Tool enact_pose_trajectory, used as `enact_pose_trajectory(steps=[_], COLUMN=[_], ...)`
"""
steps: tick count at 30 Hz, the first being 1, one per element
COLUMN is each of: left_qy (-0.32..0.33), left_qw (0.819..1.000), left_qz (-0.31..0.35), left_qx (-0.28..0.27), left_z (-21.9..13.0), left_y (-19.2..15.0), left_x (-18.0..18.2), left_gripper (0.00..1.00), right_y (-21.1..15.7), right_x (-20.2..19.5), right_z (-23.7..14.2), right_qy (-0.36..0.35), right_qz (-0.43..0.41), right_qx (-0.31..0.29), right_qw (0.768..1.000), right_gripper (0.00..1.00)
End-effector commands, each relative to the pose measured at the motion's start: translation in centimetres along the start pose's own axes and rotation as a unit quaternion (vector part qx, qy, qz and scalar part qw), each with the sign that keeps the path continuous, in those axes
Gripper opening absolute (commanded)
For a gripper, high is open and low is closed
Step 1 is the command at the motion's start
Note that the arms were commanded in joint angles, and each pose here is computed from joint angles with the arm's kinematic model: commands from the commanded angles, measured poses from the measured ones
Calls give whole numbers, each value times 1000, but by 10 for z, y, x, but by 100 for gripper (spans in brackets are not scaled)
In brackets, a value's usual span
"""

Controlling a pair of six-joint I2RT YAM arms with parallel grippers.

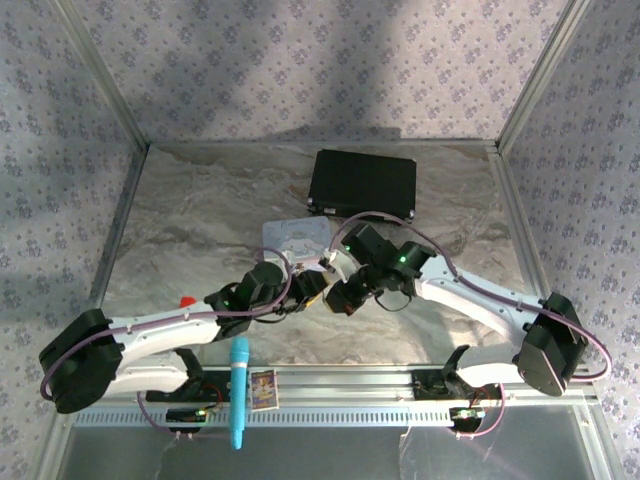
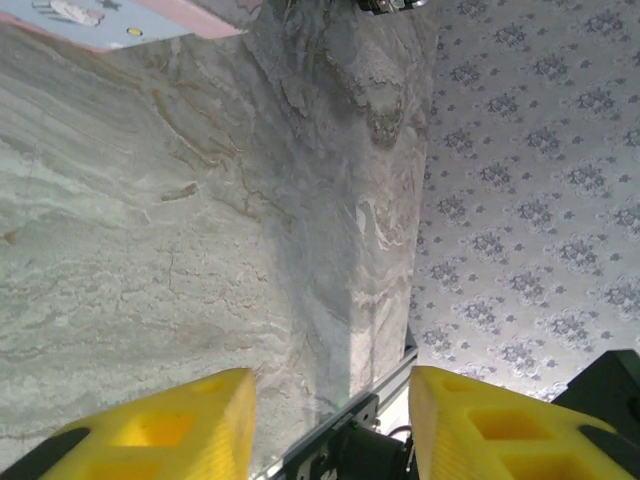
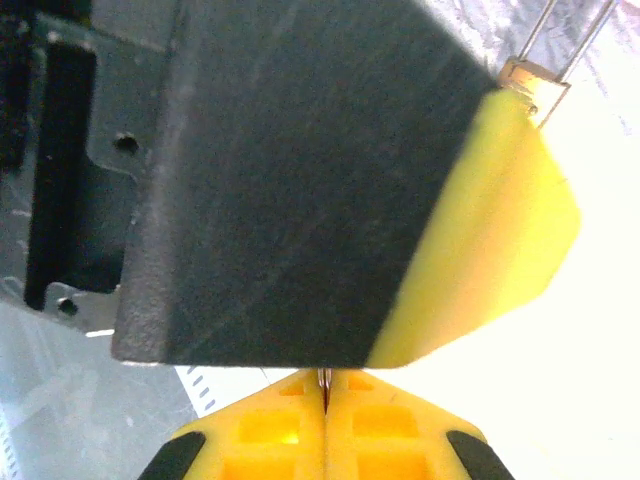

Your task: Unlock the padlock with the key

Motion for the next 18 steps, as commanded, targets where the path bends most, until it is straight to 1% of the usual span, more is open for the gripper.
enact_pose_trajectory(steps=[1, 2, 3, 5, 9, 14, 16, 18], left_qy=[-8, -7, -8, -7, -7, -5, -4, -4], left_qw=[1000, 1000, 1000, 1000, 1000, 1000, 1000, 1000], left_qz=[7, 7, 8, 9, 14, 18, 19, 19], left_qx=[3, 3, 5, 9, 15, 18, 20, 23], left_z=[-3, -3, -3, -2, -1, 0, 1, 2], left_y=[-3, -3, -3, -4, -5, -6, -6, -6], left_x=[-11, -11, -11, -11, -13, -15, -15, -16], left_gripper=[36, 32, 32, 27, 20, 20, 22, 22], right_y=[2, 2, 2, 3, 3, 4, 5, 6], right_x=[-3, -3, -3, -4, -5, -5, -4, -4], right_z=[-2, -2, -2, -1, -2, -2, 0, 1], right_qy=[-25, -28, -30, -34, -42, -48, -44, -47], right_qz=[-6, -6, -6, -7, -8, -10, -12, -16], right_qx=[12, 14, 15, 16, 17, 16, 13, 14], right_qw=[1000, 999, 999, 999, 999, 999, 999, 999], right_gripper=[0, 0, 0, 0, 0, 0, 0, 0])
Point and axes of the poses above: each hand's point on the last joint's axis, 136 mm out from that joint toward the fingers, its own z axis out along the fingers, its own x axis along the line the jaws close on, y = z × x, the point moved 10 cm from there along -z, back along the fingers, and after that the axes turned 14 degrees about -z, right-handed, at the moved point
